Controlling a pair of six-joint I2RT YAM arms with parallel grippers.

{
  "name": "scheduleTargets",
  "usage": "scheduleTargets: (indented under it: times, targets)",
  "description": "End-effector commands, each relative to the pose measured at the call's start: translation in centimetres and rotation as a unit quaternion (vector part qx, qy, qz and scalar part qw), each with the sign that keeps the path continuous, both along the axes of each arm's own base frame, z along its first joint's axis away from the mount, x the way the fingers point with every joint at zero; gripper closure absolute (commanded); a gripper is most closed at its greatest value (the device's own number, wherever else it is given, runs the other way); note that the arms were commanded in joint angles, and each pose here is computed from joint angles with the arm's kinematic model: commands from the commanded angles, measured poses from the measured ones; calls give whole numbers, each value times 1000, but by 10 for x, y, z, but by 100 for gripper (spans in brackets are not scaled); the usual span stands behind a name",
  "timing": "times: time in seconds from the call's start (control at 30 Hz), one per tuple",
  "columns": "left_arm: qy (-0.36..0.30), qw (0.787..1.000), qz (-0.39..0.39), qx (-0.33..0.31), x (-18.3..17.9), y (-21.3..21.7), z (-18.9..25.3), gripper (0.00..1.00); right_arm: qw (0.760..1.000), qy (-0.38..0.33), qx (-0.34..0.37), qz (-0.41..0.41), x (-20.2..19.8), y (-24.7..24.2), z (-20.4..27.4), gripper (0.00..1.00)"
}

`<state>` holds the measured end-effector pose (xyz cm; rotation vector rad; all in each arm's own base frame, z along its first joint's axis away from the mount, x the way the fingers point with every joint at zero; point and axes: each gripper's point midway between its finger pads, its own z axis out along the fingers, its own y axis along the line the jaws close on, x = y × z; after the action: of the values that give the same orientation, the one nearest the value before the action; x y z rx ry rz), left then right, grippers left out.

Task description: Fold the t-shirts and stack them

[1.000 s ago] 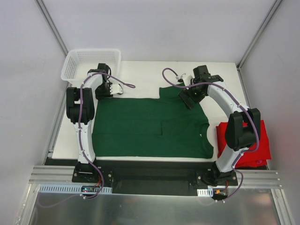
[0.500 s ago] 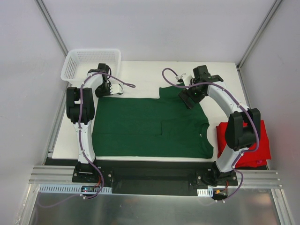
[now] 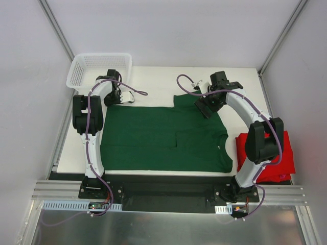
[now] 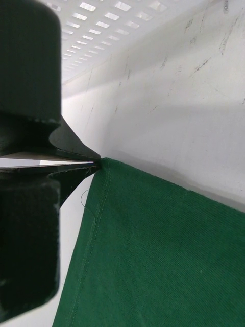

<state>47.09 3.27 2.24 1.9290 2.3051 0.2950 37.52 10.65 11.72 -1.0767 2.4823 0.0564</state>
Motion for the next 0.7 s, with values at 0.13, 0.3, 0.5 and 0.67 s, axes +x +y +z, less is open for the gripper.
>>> scheduleTargets:
  times: [0.13, 0.3, 0.5, 0.67]
  targets:
    - [-11, 1000, -10, -4, -5, -9, 24, 100, 1000, -12, 0, 3, 6, 4, 3, 4]
    - [-18, 1000, -10, -4, -3, -10, 30, 100, 1000, -11, 2, 2, 6, 4, 3, 4]
    - [-23, 1000, -9, -8, -1, -14, 33, 100, 1000, -10, 0, 3, 5, 4, 2, 4]
    - [-26, 1000, -12, -5, -2, -14, 36, 100, 1000, -8, 0, 3, 4, 3, 0, 4]
